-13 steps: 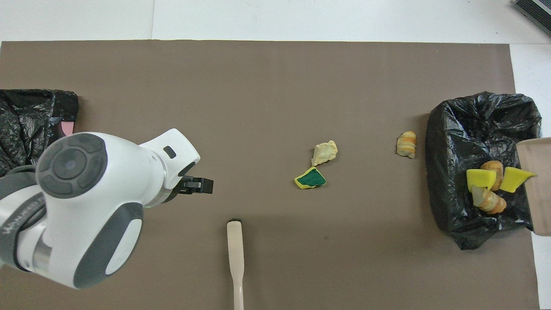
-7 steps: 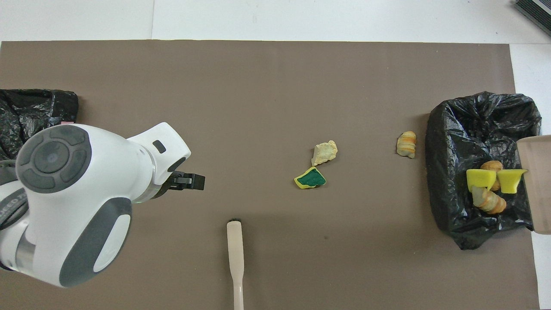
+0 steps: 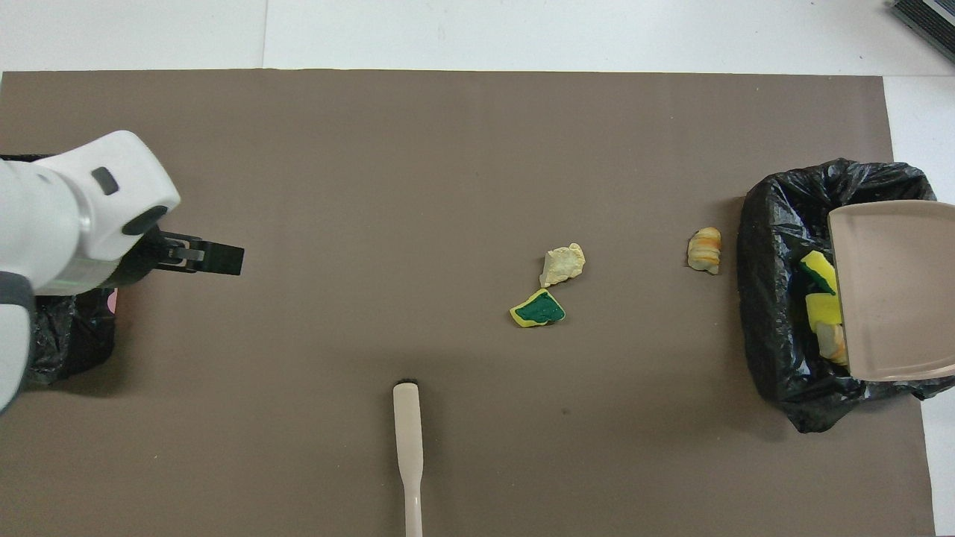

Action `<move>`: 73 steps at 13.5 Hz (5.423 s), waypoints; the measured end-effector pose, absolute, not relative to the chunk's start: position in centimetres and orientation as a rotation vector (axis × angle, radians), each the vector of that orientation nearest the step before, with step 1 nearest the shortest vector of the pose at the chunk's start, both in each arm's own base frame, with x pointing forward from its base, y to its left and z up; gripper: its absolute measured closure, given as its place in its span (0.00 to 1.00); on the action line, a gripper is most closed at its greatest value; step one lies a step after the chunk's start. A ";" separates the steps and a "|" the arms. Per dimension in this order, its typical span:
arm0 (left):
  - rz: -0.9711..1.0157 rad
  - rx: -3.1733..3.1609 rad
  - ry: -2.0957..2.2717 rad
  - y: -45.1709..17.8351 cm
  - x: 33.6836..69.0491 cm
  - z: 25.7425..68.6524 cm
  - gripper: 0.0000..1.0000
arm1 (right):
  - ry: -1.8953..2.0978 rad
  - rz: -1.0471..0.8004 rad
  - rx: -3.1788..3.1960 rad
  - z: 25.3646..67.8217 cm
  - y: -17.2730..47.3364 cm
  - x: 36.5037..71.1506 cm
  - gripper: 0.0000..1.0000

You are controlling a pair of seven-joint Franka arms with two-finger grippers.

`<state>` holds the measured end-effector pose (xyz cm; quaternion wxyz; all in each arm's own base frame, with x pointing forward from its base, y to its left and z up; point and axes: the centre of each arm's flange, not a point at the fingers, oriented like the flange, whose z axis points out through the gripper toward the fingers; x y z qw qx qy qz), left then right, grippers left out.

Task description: Sweep and dump trash in bin

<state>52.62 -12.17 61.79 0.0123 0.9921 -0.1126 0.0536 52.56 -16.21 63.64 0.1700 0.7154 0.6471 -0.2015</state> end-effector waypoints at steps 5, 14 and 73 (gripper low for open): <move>0.116 3.104 -0.462 -4.5 52.8 67.7 0.00 | 1.886 -0.439 2.109 63.4 -14.1 53.2 0.67; 0.074 3.117 -0.408 -2.1 53.3 69.0 0.00 | 1.542 -0.224 2.600 56.7 -0.9 55.9 0.67; 0.208 3.059 -0.246 -31.7 53.4 42.3 0.00 | 0.029 -0.350 3.142 33.2 47.8 27.3 0.74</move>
